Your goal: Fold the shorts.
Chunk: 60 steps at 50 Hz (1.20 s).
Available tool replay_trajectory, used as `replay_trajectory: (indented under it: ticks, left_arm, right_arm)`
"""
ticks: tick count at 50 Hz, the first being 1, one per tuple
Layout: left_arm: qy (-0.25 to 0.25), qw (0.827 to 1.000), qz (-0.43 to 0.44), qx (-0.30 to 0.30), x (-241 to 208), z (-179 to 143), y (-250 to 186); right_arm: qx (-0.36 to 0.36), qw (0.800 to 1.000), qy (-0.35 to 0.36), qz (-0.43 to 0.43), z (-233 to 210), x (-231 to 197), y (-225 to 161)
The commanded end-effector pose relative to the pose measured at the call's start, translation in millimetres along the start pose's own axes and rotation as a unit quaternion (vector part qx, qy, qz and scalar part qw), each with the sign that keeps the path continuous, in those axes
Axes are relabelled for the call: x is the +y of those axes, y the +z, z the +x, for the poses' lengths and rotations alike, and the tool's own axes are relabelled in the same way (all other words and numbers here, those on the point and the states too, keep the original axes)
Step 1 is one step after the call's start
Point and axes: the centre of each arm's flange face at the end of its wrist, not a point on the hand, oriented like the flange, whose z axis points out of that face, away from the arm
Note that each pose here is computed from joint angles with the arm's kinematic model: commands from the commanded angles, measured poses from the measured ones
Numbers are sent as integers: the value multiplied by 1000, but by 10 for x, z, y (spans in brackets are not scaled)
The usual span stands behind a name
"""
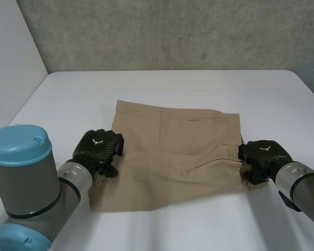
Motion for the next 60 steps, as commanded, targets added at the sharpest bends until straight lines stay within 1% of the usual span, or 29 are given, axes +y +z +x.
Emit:
replay_trajectory:
  ticks: [1, 9, 20, 30, 38, 44, 50, 55, 56, 59, 60]
  left_arm:
    - [1, 1000, -25, 11, 154, 51, 68]
    - [3, 999, -46, 13, 289, 70, 167]
    - [39, 998, -43, 8, 363, 46, 294]
    - [41, 999, -26, 4, 344, 41, 335]
    - [41, 999, -32, 7, 395, 50, 353]
    - [41, 999, -29, 3, 345, 27, 330]
    - [35, 998, 44, -16, -147, -83, 58]
    - [32, 995, 87, -26, -460, -144, -273]
    - [29, 994, 99, -30, -566, -167, -399]
    - [19, 993, 109, -33, -686, -201, -588]
    - [9, 993, 112, -35, -778, -231, -753]
  right_arm:
    - [-3, 1000, -1, -2, -23, 13, -10]
    - [-4, 1000, -2, -4, -27, 25, -11]
    - [-5, 1000, -3, -5, -32, 33, -14]
    - [-5, 1000, -4, -6, -34, 40, -15]
    - [-6, 1000, -3, -8, -40, 53, -19]
    - [-2, 1000, -4, -5, -26, 34, -29]
    - [8, 1000, -14, 16, 4, -95, -113]
    - [32, 996, -53, 70, 57, -390, -378]
    - [37, 995, -59, 78, 67, -431, -425]
    - [50, 991, -78, 99, 98, -573, -607]
    - [52, 990, -81, 101, 97, -598, -653]
